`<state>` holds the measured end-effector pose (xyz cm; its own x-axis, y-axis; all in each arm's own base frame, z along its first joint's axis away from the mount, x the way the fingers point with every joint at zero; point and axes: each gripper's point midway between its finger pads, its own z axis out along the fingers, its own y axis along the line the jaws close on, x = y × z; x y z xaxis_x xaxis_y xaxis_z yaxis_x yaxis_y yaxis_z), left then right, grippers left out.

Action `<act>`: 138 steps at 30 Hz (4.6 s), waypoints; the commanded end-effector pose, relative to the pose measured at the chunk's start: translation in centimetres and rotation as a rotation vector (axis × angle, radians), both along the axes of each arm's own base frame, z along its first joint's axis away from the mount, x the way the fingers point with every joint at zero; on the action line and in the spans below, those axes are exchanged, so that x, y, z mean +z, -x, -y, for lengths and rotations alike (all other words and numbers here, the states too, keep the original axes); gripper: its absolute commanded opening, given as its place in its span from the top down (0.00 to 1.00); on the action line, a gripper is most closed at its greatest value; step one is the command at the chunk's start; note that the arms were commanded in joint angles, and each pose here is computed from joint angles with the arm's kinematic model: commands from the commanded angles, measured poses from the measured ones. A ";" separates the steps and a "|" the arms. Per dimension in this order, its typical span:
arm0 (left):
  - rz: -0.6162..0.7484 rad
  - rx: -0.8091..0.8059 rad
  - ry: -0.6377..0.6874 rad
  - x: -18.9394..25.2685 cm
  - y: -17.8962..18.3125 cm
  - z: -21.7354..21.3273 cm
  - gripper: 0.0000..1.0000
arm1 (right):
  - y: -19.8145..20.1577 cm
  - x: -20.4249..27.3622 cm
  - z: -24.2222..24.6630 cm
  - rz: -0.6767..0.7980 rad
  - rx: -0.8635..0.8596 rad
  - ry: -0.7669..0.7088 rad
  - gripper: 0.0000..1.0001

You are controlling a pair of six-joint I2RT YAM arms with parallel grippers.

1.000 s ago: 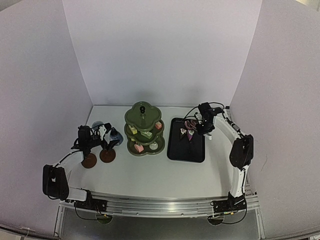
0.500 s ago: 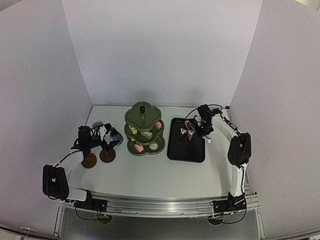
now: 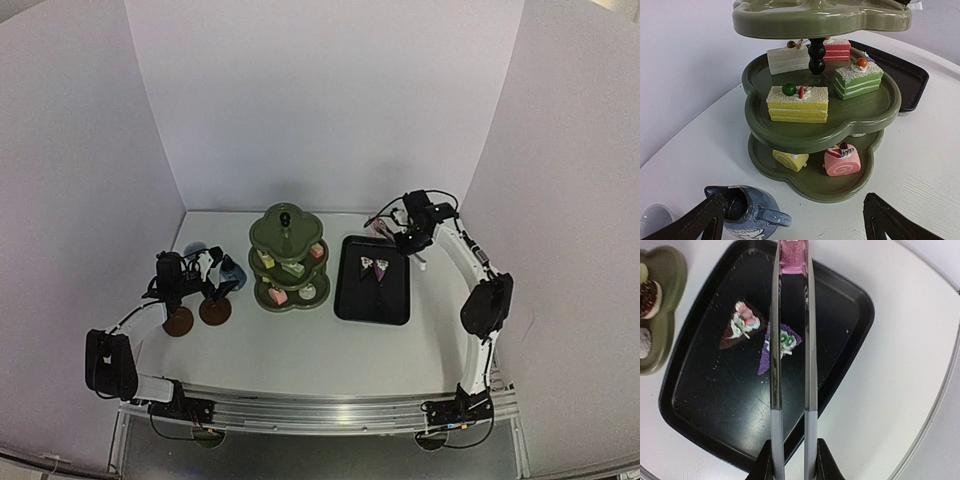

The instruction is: Serve the afternoon tea

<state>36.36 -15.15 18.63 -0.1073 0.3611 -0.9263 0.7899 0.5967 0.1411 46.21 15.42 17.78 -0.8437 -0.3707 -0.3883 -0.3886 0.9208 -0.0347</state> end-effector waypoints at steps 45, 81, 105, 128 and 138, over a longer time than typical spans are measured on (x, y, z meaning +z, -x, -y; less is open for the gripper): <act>0.052 -0.030 0.008 1.7 0.5 0.4 0.04 | 4.6 12.9 -21.2 0.312 0.537 -0.336 0.84; 0.048 -0.028 0.001 1.4 0.5 0.3 0.03 | 6.7 16.0 -18.9 0.346 0.480 -0.338 0.67; 0.042 -0.019 0.023 1.5 0.5 0.4 0.03 | 8.9 11.7 -4.7 0.354 -0.203 -0.042 0.69; 0.041 -0.022 0.026 1.4 0.6 0.4 0.03 | 14.3 -5.6 -5.0 -0.040 -0.336 -0.068 0.68; 0.044 -0.017 0.023 1.5 0.6 0.3 0.03 | 14.1 -8.1 -5.8 -0.094 -0.358 -0.065 0.68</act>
<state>35.99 -15.23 18.43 -0.1132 0.3550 -0.9280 0.7950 0.5926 0.1298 31.63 20.47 9.96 -0.9504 -0.0602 -0.3051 -0.0699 0.9973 0.0211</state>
